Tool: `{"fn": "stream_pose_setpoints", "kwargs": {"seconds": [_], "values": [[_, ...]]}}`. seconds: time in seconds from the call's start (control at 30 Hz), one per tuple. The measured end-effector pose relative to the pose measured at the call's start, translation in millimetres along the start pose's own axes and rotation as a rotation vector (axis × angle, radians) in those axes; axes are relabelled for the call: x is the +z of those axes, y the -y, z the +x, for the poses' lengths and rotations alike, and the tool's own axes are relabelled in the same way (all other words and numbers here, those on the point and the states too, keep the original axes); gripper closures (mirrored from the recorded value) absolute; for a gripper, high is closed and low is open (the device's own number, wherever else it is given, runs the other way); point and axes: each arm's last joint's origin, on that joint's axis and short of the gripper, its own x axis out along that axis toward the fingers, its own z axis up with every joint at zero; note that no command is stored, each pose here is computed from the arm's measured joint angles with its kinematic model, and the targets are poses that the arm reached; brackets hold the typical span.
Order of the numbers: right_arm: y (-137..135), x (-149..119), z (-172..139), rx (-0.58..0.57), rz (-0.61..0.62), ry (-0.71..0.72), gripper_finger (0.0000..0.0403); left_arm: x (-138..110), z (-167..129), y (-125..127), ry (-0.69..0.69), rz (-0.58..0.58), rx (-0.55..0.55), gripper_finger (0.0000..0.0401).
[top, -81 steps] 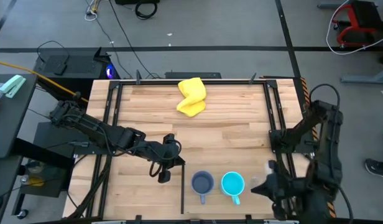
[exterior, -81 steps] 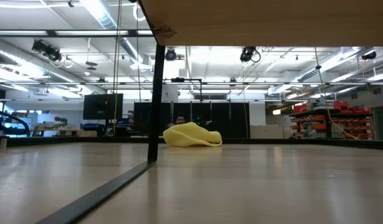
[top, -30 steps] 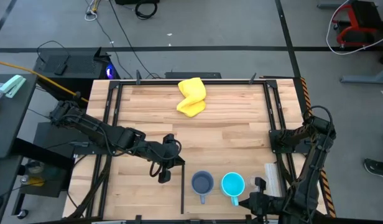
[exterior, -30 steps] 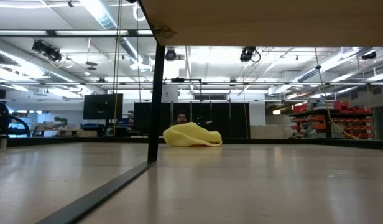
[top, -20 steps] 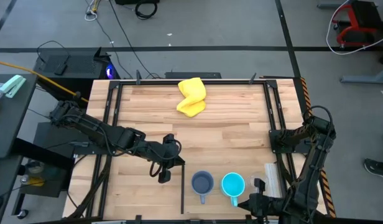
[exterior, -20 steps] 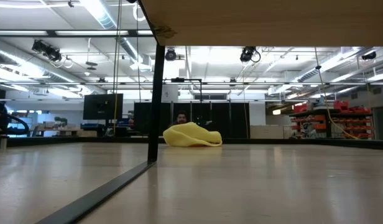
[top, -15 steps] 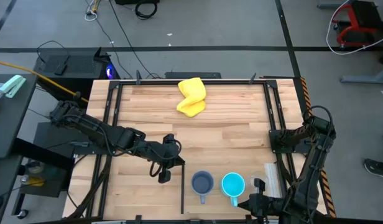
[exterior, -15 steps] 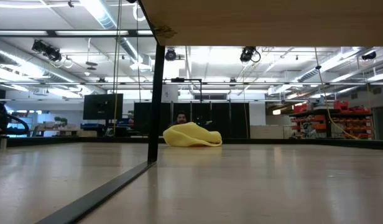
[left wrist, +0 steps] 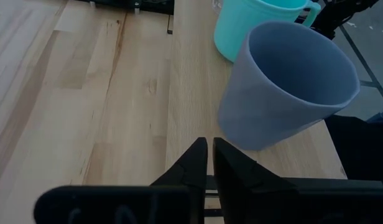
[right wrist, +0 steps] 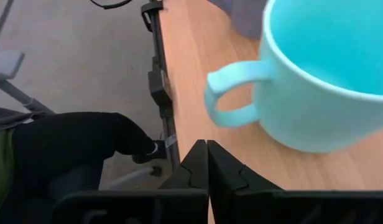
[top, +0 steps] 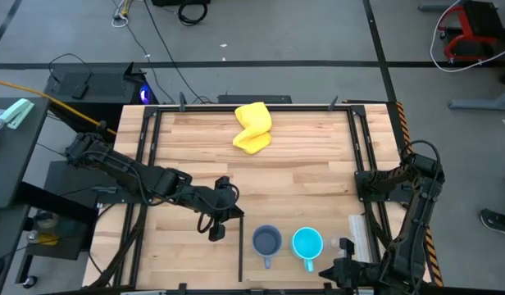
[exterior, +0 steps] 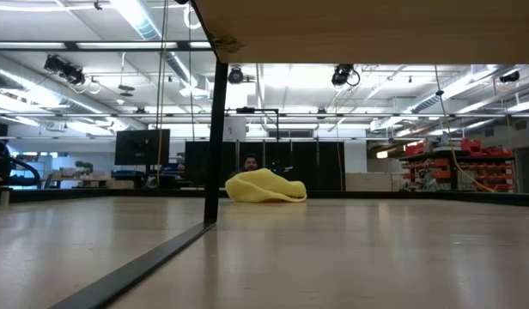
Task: Stack small to large cups/mugs on shelf
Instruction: Adjust the transparent mug on the shelf
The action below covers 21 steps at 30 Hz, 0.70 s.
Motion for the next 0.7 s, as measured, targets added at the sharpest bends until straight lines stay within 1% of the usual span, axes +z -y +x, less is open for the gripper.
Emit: {"fn": "stream_pose_setpoints", "kwargs": {"seconds": [0.13, 0.3, 0.53, 0.7], "values": [[3.0, -1.1, 0.0, -0.025, 0.002, -0.008, 0.0402, 0.0, 0.0, 0.0, 0.000, 0.000, 0.000, 0.0365], [4.9, 1.0, -3.1, -0.023, 0.006, -0.007, 0.0402, -0.1, 0.0, 0.0, -0.001, 0.000, 0.000, 0.0361], [4.9, -0.2, -6.6, -0.017, 0.007, -0.006, 0.0402, -0.4, 0.0, -0.2, -0.004, 0.001, 0.002, 0.0369], [3.3, 0.8, -12.0, -0.010, -0.013, -0.005, 0.0402, -0.4, 0.0, -0.2, -0.004, 0.001, 0.002, 0.0363]]}}
